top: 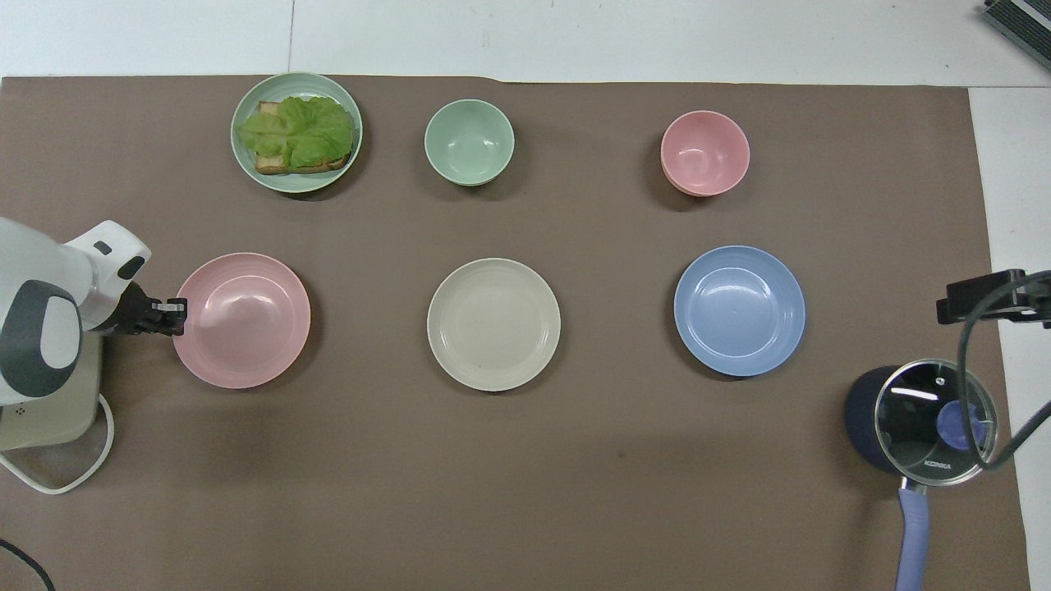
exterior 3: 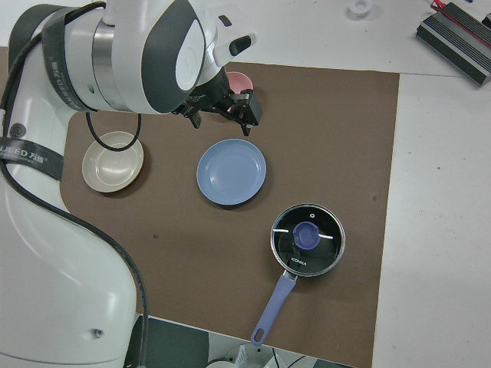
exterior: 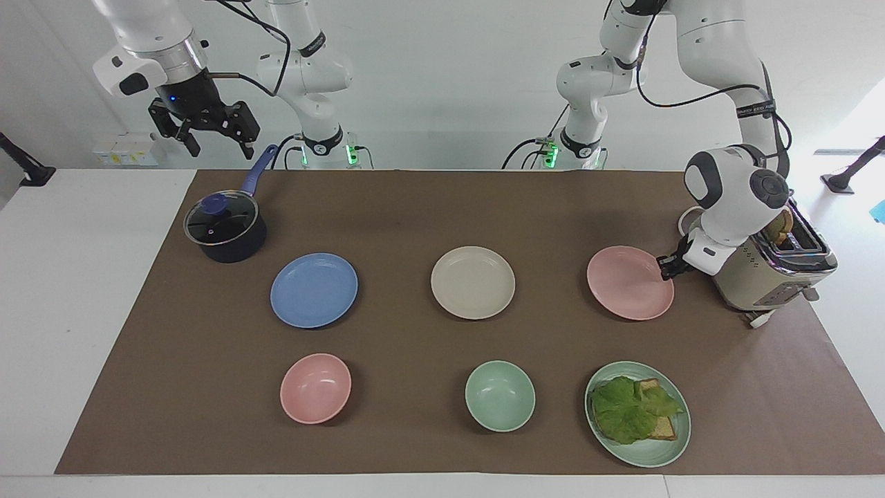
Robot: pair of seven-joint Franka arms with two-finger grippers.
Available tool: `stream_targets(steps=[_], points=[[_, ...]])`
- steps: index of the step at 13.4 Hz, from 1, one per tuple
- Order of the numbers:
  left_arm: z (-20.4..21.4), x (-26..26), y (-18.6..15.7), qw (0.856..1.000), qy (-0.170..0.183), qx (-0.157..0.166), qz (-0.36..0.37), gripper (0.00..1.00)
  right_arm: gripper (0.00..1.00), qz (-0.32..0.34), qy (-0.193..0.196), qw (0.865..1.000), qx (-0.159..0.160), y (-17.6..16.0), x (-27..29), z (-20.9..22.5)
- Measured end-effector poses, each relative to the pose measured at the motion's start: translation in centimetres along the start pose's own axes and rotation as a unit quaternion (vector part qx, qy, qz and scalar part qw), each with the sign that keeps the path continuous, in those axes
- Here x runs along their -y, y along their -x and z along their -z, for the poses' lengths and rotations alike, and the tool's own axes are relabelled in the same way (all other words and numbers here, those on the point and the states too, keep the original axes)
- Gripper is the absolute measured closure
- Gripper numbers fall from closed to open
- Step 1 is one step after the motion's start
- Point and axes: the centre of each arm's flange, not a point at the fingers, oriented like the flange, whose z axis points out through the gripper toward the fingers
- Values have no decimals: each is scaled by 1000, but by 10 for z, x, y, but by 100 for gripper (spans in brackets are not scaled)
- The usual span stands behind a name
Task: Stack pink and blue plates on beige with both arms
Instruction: 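Grasp the pink plate rim with the left gripper and lift, then carry the pink plate onto the beige plate with the left gripper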
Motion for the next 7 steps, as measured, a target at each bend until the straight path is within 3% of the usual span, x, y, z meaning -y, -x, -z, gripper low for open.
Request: stream_targets(steps=[3, 7], points=[[49, -5, -3, 1000, 8, 27, 0, 95, 0, 0, 0, 1000, 0, 0, 0, 0], [87, -19, -5, 995, 87, 35, 20, 95, 0, -2, 0, 1000, 0, 0, -2, 0]])
